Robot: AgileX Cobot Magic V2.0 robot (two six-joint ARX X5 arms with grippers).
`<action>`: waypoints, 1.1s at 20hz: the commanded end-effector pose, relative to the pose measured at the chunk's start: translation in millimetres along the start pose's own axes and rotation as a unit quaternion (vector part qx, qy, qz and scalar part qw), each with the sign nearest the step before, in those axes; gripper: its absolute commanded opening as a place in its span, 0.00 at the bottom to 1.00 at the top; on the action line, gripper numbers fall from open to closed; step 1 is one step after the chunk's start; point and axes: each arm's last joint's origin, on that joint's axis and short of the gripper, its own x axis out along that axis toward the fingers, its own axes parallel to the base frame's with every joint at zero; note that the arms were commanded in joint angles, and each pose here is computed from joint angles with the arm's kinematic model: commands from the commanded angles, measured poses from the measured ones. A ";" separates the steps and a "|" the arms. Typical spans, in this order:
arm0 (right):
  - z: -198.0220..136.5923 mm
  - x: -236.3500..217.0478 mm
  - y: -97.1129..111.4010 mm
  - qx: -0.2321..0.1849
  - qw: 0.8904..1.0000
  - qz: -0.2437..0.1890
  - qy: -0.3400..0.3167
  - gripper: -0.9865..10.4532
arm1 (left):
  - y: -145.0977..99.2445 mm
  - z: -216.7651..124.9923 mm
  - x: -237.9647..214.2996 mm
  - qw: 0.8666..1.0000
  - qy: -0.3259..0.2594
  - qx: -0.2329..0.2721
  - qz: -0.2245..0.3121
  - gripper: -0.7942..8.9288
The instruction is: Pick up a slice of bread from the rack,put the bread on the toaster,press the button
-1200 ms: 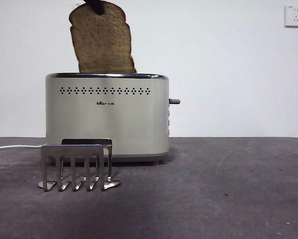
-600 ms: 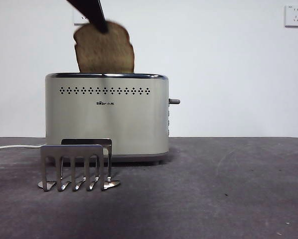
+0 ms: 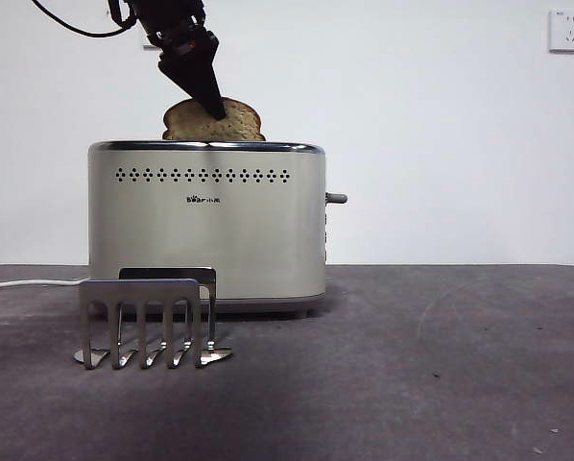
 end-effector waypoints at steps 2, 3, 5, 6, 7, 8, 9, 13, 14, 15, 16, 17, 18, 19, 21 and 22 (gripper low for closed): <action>5.9 7.2 -5.3 -0.010 1.000 0.001 -0.007 0.08 | 2.0 -0.1 -5.9 0.999 0.005 -0.043 0.015 0.44; 7.7 10.5 -8.0 -0.009 1.000 0.001 -0.008 0.08 | 2.7 0.7 -12.9 0.999 0.000 -0.049 0.023 0.44; 12.9 18.3 -14.3 -0.010 1.000 0.000 -0.015 0.08 | 3.4 2.9 -30.1 0.998 -0.013 -0.055 0.038 0.44; 16.3 22.9 -18.0 -0.009 1.000 -0.001 -0.021 0.08 | 3.5 4.0 -40.1 0.997 -0.021 -0.063 0.047 0.44; 20.2 28.3 -22.3 -0.005 1.000 0.001 -0.029 0.08 | 3.3 4.9 -50.2 0.996 -0.029 -0.070 0.055 0.44; 25.0 34.7 -26.8 0.000 0.999 0.013 -0.041 0.08 | 2.7 5.6 -62.1 0.994 -0.037 -0.081 0.063 0.44; 30.2 41.8 -31.6 0.004 0.998 0.032 -0.055 0.08 | 1.6 6.0 -74.6 0.992 -0.046 -0.097 0.070 0.44; 51.1 78.7 -56.0 0.043 0.990 0.079 -0.105 0.08 | -9.8 3.5 -130.9 0.977 -0.080 -0.179 0.087 0.44; 55.1 90.6 -62.3 0.056 0.988 0.084 -0.114 0.08 | -14.0 1.8 -145.0 0.973 -0.087 -0.195 0.089 0.44; 58.1 102.6 -69.2 0.070 0.986 0.089 -0.121 0.08 | -17.9 0.0 -157.1 0.969 -0.093 -0.208 0.091 0.44; 59.4 115.6 -76.3 0.086 0.984 0.094 -0.125 0.08 | -22.1 -2.1 -169.1 0.967 -0.097 -0.218 0.093 0.44; 59.7 128.7 -83.1 0.102 0.982 0.099 -0.125 0.08 | -25.9 -3.9 -179.3 0.964 -0.102 -0.227 0.094 0.44; 58.9 141.8 -89.3 0.114 0.980 0.103 -0.125 0.08 | -30.0 -6.1 -188.9 0.961 -0.106 -0.235 0.095 0.44; 57.6 155.8 -94.6 0.125 0.979 0.109 -0.122 0.08 | -33.9 -8.3 -197.3 0.959 -0.108 -0.243 0.095 0.44; 56.9 174.5 -101.4 0.135 0.978 0.114 -0.114 0.08 | -38.6 -10.9 -207.1 0.956 -0.112 -0.252 0.095 0.44; 57.2 181.7 -104.4 0.138 0.978 0.115 -0.109 0.08 | -40.5 -11.9 -210.9 0.955 -0.113 -0.256 0.095 0.44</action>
